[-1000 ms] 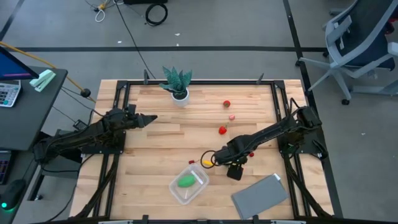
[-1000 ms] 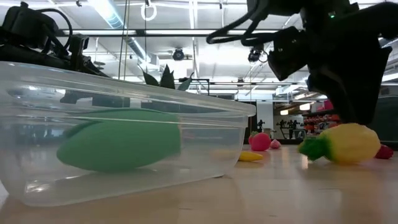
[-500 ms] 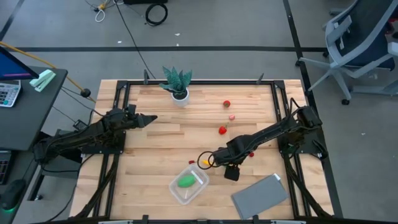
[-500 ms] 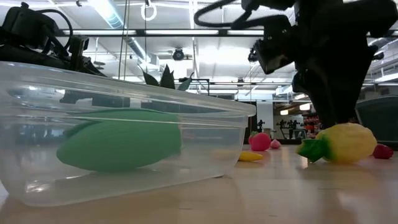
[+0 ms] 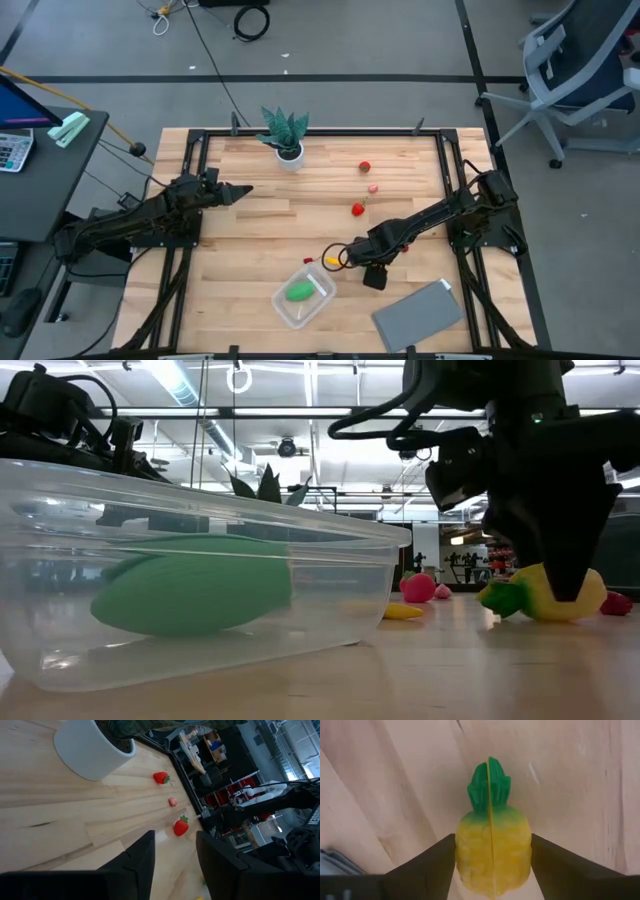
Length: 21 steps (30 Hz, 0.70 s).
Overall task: Pick and placing Produce into tupperware
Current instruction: Put the yellow pineapple into the transparent bin
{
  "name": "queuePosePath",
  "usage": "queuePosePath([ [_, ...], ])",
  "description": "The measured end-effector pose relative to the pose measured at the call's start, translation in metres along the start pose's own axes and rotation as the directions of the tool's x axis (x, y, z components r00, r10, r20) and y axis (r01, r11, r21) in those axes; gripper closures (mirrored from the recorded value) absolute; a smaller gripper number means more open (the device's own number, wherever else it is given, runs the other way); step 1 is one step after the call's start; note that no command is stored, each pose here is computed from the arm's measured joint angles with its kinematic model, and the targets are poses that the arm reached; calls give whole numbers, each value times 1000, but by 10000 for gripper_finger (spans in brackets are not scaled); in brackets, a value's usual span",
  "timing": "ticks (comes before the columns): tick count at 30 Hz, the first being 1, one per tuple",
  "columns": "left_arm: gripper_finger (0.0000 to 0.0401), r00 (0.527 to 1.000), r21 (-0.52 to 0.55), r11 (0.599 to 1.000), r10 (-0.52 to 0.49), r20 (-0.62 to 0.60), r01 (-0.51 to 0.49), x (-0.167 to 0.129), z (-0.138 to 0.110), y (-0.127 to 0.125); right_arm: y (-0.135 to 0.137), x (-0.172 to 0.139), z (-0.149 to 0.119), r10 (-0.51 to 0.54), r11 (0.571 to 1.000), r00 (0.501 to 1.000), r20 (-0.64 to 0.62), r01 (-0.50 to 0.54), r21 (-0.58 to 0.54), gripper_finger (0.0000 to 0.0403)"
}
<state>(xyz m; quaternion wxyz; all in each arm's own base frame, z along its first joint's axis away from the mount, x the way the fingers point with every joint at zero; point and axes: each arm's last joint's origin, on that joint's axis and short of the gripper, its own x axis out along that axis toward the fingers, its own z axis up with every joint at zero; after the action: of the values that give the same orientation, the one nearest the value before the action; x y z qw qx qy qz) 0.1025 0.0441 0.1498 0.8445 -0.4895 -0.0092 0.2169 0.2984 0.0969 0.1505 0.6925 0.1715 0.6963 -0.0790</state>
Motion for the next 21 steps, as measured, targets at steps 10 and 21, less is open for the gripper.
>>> queuePosePath([
  [10,255,1000,-1,1000,0,0,0,0,0,0,20,-21,20,149,984,982,113,-159,77,208],
  [21,262,1000,-2,1000,0,-1,0,0,0,0,65,-122,70,361,932,758,543,-306,-193,204],
])
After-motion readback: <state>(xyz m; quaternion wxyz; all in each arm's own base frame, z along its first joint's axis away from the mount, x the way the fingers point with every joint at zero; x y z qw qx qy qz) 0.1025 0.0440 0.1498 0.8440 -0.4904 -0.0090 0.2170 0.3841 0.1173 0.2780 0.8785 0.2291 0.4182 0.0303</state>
